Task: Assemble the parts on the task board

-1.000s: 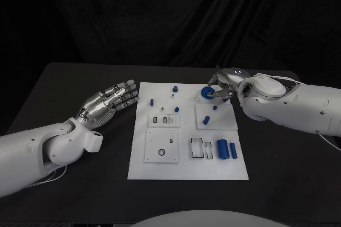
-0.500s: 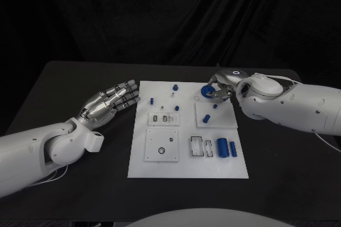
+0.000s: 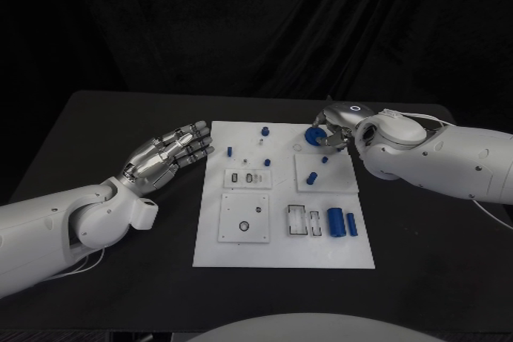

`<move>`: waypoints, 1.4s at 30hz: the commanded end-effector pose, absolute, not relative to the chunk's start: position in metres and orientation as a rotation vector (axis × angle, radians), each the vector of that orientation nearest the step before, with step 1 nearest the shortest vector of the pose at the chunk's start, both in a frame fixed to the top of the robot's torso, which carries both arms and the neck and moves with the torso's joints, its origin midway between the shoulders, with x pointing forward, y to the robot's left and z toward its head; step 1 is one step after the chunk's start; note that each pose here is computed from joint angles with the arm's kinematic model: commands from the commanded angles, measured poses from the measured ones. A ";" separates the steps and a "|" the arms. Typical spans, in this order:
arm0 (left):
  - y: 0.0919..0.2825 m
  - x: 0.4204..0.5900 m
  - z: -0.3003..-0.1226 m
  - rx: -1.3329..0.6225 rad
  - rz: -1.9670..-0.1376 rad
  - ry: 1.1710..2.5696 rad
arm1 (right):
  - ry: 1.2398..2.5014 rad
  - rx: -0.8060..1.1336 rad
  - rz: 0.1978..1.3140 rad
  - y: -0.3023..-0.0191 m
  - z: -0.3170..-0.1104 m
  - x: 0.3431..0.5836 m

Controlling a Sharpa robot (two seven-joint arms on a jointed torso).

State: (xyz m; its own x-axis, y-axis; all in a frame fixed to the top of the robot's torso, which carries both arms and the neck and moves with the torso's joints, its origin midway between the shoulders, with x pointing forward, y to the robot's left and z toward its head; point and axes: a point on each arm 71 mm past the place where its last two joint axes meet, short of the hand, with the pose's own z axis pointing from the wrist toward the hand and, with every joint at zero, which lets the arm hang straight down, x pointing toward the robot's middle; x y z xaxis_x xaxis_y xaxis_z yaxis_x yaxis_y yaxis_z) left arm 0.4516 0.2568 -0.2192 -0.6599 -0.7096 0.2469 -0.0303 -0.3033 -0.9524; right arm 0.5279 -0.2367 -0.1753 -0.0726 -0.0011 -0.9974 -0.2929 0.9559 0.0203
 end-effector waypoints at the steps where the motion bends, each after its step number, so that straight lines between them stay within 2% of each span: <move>1: 0.258 0.451 -0.213 -0.901 -2.087 1.374 | 1.654 -0.245 0.241 -0.239 -0.183 0.524; 7: 0.259 0.450 -0.213 -0.904 -2.087 1.377 | 1.625 -0.244 0.272 -0.237 -0.180 0.520; 13: 0.260 0.449 -0.214 -0.907 -2.081 1.377 | 1.570 -0.251 0.320 -0.230 -0.163 0.514; 17: 0.260 0.449 -0.214 -0.907 -2.080 1.377 | 1.541 -0.275 0.360 -0.217 -0.148 0.510; 22: 0.258 0.450 -0.214 -0.906 -2.085 1.379 | 1.520 -0.315 0.413 -0.196 -0.139 0.506; 32: 0.255 0.451 -0.215 -0.905 -2.092 1.384 | 1.513 -0.392 0.482 -0.150 -0.140 0.510; 42: 0.252 0.452 -0.216 -0.903 -2.096 1.386 | 1.536 -0.426 0.493 -0.127 -0.149 0.516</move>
State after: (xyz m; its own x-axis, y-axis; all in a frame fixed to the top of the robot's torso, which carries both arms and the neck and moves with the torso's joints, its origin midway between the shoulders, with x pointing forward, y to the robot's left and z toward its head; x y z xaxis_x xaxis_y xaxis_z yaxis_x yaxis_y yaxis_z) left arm 0.4528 0.2520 -0.2225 -0.6675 -0.7000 0.2537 -0.0393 -0.3071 -0.9509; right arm 0.5159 -0.1281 -0.1474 -0.0191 0.0498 -0.9986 -0.5425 0.8384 0.0522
